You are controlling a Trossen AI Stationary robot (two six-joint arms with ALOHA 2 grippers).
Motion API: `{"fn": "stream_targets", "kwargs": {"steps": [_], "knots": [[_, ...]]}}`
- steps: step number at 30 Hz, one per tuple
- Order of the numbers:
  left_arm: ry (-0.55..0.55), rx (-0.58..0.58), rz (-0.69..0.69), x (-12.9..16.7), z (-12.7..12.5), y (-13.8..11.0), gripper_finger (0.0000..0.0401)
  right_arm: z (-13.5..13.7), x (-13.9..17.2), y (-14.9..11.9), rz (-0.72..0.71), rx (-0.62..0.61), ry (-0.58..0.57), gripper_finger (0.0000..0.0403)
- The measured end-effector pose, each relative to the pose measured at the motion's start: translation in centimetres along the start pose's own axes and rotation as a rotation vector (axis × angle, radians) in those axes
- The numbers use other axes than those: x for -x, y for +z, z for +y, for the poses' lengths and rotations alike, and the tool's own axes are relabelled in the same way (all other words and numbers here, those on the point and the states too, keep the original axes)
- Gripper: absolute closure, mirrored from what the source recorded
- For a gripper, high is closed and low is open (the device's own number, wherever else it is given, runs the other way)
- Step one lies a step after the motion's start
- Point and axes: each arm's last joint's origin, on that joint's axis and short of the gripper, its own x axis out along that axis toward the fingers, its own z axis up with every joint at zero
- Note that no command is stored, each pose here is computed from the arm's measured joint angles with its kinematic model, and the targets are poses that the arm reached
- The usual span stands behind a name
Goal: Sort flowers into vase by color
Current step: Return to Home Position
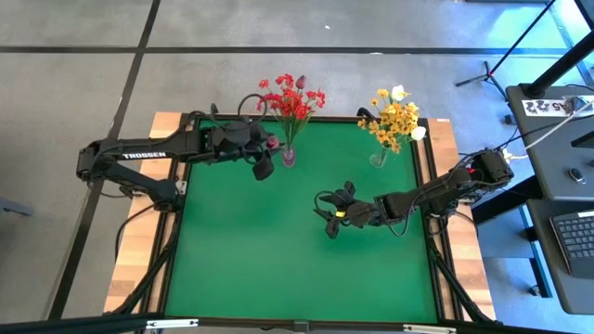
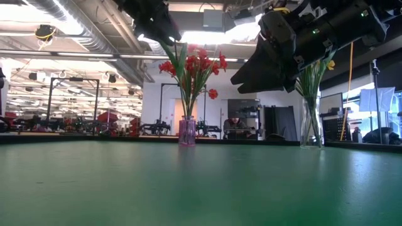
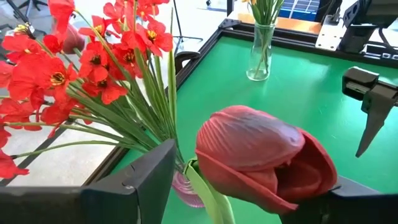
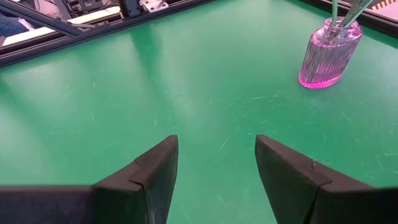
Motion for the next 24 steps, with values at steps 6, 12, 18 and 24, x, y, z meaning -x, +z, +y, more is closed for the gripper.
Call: {"fn": "stream_targets", "kwargs": {"steps": [6, 12, 18, 24], "knots": [[0.003, -0.001, 0.001, 0.0, 0.0, 0.0, 0.0167, 0.0, 0.0, 0.0, 0.004, -0.017, 0.006, 0.0189], [0.027, -0.037, -0.012, 0.3, -0.5, 0.0, 0.0167, 0.0, 0.0, -0.2, 0.031, -0.032, 0.019, 0.0189], [0.017, -0.057, -0.044, 0.9, -1.1, 0.3, 0.0167, -0.4, -0.2, -0.1, 0.036, -0.034, 0.002, 0.0189], [0.003, -0.037, -0.091, 2.1, -1.1, 1.4, 0.0167, -0.3, -0.2, -0.1, 0.04, -0.039, 0.014, 0.0189]]}}
